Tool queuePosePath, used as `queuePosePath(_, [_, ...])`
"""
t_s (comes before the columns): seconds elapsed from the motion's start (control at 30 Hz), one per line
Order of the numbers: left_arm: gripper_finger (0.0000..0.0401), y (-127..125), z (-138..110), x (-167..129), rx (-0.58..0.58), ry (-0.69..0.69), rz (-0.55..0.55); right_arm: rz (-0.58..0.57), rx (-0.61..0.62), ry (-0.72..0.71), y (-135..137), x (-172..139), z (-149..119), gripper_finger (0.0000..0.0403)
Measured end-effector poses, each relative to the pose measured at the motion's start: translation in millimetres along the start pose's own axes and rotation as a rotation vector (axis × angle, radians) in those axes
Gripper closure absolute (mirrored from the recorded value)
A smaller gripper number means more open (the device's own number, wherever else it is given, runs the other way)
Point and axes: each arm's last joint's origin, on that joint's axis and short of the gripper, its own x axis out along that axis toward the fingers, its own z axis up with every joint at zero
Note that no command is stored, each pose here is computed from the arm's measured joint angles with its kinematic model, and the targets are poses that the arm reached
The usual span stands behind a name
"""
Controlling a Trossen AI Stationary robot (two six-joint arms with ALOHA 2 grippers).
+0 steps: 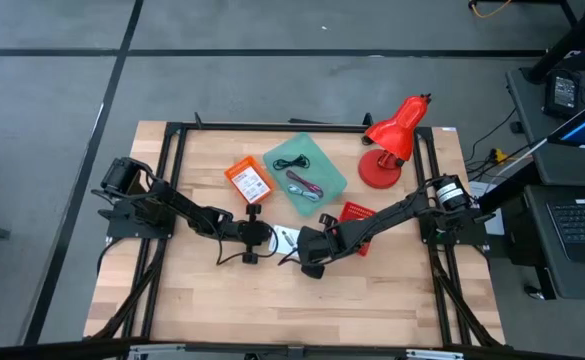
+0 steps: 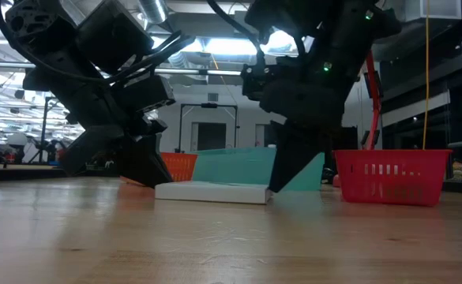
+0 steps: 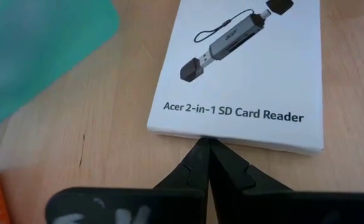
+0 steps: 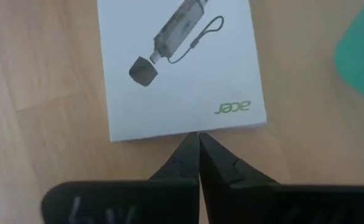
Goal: Pick and place items into bin
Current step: Put the white card reader box into the orange bin
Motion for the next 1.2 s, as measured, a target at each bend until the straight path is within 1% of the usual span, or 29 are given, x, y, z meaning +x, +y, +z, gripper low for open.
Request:
queuePosePath(0.13, [0.0398, 0, 0, 0, 0.002, -0.002, 0.000, 0.029, -0.018, -0.021, 3, 0, 2, 0.0403])
queuePosePath(0.37, [0.0398, 0, 0, 0, 0.006, -0.006, -0.002, 0.031, -0.041, -0.037, 3, 0, 3, 0.0403])
queuePosePath(0.5, [0.0398, 0, 0, 0, 0.006, -0.005, 0.000, 0.055, -0.072, -0.065, 6, 0, 6, 0.0403])
queuePosePath(0.6, [0.0398, 0, 0, 0, 0.006, -0.005, 0.002, 0.072, -0.071, -0.086, 7, 0, 8, 0.0403])
queuePosePath(0.83, [0.0398, 0, 0, 0, 0.006, -0.005, 0.003, 0.064, -0.071, -0.096, 8, -1, 8, 0.0403])
queuePosePath(0.93, [0.0398, 0, 0, 0, 0.006, -0.004, 0.003, 0.067, -0.090, -0.108, 9, -1, 9, 0.0403])
queuePosePath(1.07, [0.0398, 0, 0, 0, 0.005, -0.004, 0.003, 0.077, -0.115, -0.133, 12, -5, 16, 0.0403])
queuePosePath(1.2, [0.0398, 0, 0, 0, 0.000, -0.004, 0.008, 0.106, -0.145, -0.193, 17, -13, 27, 0.0402])
